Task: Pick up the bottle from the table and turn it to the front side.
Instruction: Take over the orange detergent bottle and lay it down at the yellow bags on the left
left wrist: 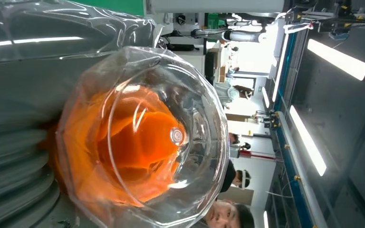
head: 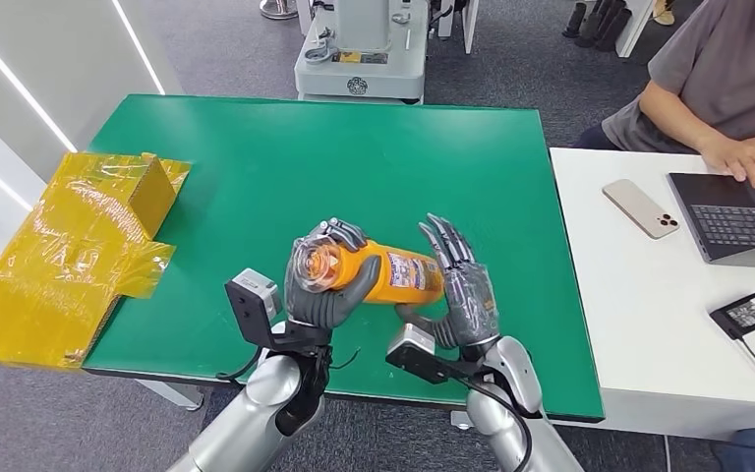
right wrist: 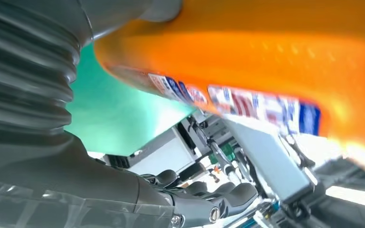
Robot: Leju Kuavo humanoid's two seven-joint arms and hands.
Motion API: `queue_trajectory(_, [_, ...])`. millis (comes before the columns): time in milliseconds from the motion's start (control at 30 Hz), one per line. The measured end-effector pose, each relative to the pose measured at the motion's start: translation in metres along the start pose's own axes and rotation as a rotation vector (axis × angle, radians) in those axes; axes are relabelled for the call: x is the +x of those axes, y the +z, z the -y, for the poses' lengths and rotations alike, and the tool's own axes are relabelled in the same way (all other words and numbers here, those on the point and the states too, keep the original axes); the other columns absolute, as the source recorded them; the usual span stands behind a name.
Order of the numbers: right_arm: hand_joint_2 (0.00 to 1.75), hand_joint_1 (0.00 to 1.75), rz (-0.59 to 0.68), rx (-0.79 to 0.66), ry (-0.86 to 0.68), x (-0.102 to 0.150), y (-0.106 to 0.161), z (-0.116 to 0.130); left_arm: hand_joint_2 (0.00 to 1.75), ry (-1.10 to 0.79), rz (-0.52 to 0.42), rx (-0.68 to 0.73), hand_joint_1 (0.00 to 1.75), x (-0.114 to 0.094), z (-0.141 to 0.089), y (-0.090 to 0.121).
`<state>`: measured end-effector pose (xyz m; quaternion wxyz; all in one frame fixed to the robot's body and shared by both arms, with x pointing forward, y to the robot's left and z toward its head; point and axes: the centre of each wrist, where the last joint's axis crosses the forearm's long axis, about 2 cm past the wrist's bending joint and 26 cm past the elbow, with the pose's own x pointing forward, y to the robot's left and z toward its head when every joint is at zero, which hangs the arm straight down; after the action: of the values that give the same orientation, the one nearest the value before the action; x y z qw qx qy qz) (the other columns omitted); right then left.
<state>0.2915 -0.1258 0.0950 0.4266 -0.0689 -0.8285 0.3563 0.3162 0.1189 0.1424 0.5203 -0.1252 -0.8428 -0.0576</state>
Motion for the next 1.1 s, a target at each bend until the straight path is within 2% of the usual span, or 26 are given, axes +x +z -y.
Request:
queue_trajectory(133, [1.75,0.00,0.002,-0.111,-0.129,0.014,0.004,0.000,1.75,-0.004,-0.003,0.018,1.75,0.000,0.000,0.003])
queue_trajectory(333, [1.75,0.00,0.086,-0.278,-0.229,0.036,0.004,0.008,1.75,-0.004,-0.043,0.035,1.75,-0.007,0.001,0.019])
queue_trajectory(500, [1.75,0.00,0.134,-0.378,-0.317,0.054,0.010,0.012,1.75,-0.012,-0.037,0.049,1.75,-0.006,-0.003,0.019])
queue_trajectory(700, [1.75,0.00,0.167,-0.450,-0.352,0.067,0.021,0.015,1.75,-0.029,-0.018,0.066,1.75,-0.004,-0.009,0.015])
queue_trajectory(867, [1.75,0.00,0.194,-0.488,-0.358,0.074,0.025,0.019,1.75,-0.073,0.048,0.115,1.75,0.005,-0.021,0.007])
queue_trajectory(1100, [1.75,0.00,0.176,-0.520,-0.351,0.076,0.035,0.018,1.75,-0.266,0.240,0.166,1.75,0.038,-0.054,0.000])
